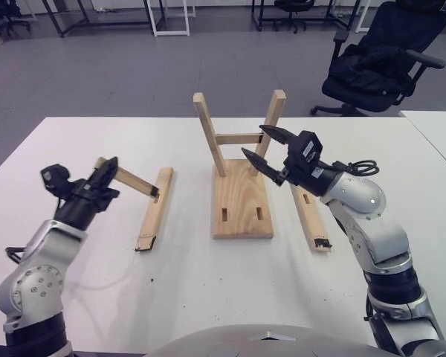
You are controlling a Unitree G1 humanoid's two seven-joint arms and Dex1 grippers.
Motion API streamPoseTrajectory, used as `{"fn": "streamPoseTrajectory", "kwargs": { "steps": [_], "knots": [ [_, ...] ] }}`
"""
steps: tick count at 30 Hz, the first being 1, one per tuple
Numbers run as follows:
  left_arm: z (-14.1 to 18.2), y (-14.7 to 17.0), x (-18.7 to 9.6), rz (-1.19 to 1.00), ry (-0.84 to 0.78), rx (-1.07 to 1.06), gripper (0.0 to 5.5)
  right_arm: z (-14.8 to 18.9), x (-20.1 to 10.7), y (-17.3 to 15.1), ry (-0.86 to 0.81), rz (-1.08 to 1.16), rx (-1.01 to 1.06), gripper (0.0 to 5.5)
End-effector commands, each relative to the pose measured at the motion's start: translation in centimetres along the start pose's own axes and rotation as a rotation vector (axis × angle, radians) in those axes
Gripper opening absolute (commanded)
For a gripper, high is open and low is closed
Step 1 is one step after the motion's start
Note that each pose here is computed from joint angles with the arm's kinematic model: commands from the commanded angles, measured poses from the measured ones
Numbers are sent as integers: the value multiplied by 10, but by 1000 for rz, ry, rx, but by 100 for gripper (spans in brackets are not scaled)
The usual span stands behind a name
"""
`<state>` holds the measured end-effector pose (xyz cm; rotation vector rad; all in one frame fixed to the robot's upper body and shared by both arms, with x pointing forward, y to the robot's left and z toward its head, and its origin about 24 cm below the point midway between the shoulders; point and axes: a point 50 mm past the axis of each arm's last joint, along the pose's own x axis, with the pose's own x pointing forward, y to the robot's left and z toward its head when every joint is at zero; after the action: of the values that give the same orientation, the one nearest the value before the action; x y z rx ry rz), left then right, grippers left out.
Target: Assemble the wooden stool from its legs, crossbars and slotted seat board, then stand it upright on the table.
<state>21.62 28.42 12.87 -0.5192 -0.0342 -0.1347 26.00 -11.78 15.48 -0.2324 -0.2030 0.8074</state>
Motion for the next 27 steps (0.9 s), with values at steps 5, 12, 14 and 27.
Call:
{"fn": "streamPoseTrajectory", "kwargs": {
  "steps": [5,12,14,27],
  "knots": [
    [-25,15,12,28,-6,1,41,-80,-46,-58,157,-489,373,300],
    [-38,15,18,37,2,-30,41,-107,-46,-46,244,-468,313,300],
    [-41,13,22,29,16,-21,41,-114,-51,-43,274,-477,288,300],
    [-40,12,10,128,27,59,41,-121,-49,-32,317,-412,176,300]
  ]
}}
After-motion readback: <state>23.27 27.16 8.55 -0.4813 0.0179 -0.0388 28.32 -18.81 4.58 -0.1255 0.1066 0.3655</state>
